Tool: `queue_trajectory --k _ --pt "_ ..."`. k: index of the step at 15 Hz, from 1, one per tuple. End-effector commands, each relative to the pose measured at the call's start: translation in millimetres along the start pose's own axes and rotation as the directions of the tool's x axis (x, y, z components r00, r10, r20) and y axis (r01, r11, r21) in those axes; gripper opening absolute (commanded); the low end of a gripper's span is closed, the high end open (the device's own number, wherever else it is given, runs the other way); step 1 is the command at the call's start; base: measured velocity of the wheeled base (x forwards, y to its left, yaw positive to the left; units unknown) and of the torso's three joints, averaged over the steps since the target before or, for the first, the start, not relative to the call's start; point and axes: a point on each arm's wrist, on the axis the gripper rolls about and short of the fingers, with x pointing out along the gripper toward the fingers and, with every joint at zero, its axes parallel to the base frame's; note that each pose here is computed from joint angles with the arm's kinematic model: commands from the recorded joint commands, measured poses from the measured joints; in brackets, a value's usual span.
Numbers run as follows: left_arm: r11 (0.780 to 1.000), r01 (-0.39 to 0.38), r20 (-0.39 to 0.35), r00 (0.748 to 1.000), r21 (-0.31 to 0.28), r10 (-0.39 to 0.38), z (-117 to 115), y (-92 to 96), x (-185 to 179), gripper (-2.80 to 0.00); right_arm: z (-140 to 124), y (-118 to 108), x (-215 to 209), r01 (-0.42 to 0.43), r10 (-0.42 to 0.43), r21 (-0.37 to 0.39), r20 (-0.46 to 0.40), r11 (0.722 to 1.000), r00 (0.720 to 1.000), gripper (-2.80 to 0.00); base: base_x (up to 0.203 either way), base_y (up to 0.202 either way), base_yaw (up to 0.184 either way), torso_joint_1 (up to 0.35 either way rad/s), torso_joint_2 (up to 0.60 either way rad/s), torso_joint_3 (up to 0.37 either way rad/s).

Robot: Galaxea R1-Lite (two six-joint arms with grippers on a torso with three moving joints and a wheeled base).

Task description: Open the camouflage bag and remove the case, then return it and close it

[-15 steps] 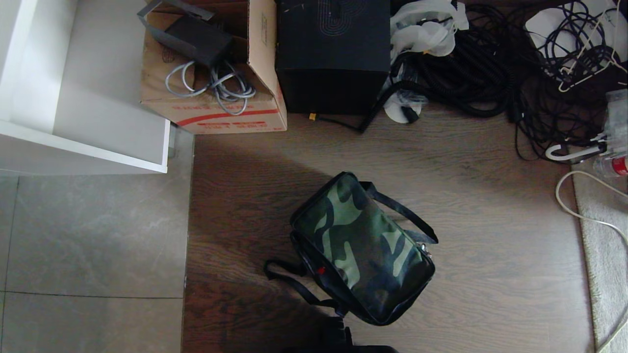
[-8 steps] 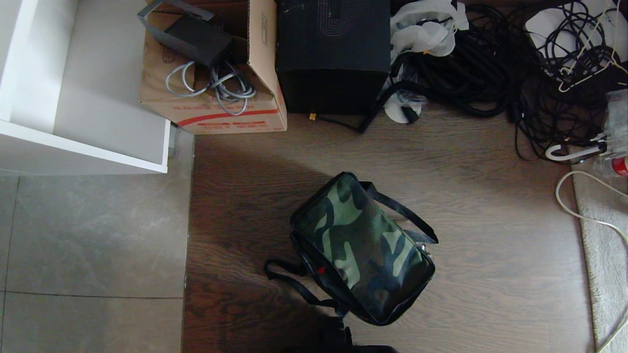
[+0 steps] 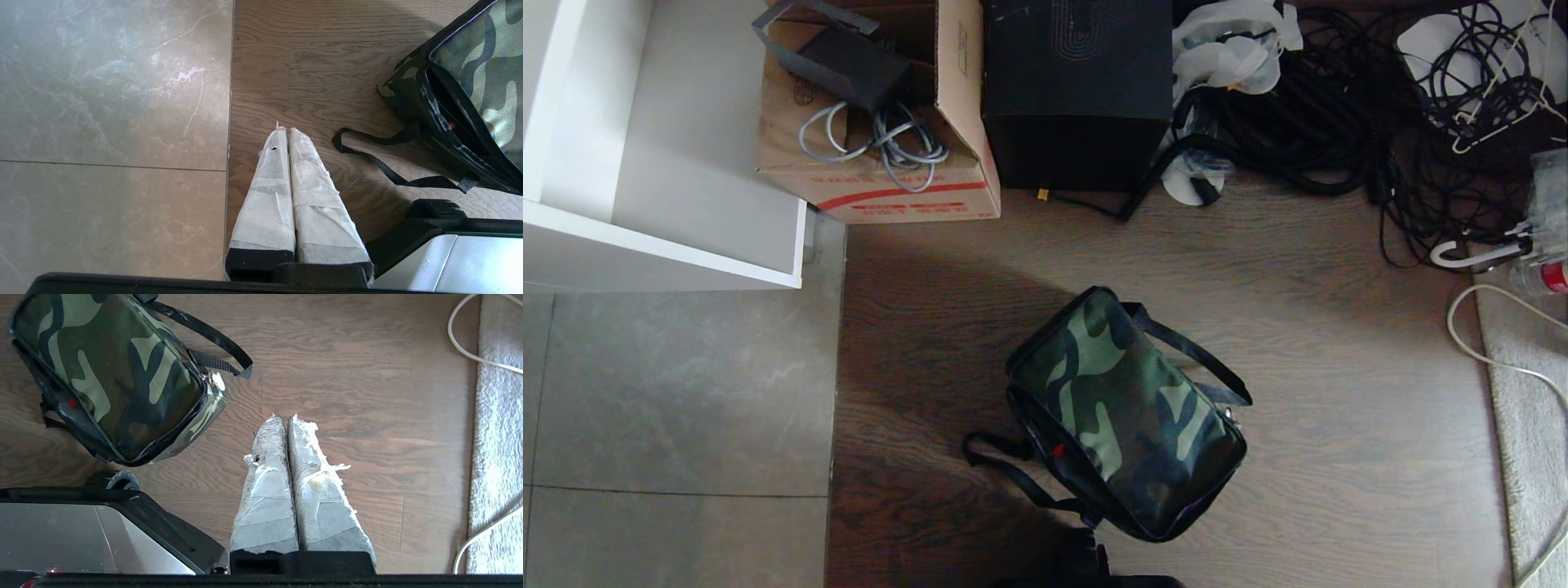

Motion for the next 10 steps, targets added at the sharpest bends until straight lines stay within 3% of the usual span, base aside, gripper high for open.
queue_trajectory --k 1,10 --pt "1.000 0.000 0.001 1.000 0.000 0.000 0.3 0.0 -0.1 -2.80 -0.6 0.0 0.2 -0.001 0.001 0.001 -0.001 1.000 1.000 -2.80 0.000 0.000 0.000 0.000 0.00 0.000" --pt "1.000 0.000 -0.001 1.000 0.000 0.000 -0.1 0.0 0.0 -2.80 -0.1 0.0 0.0 -0.001 0.001 0.001 0.000 1.000 1.000 -2.80 0.000 0.000 0.000 0.000 0.00 0.006"
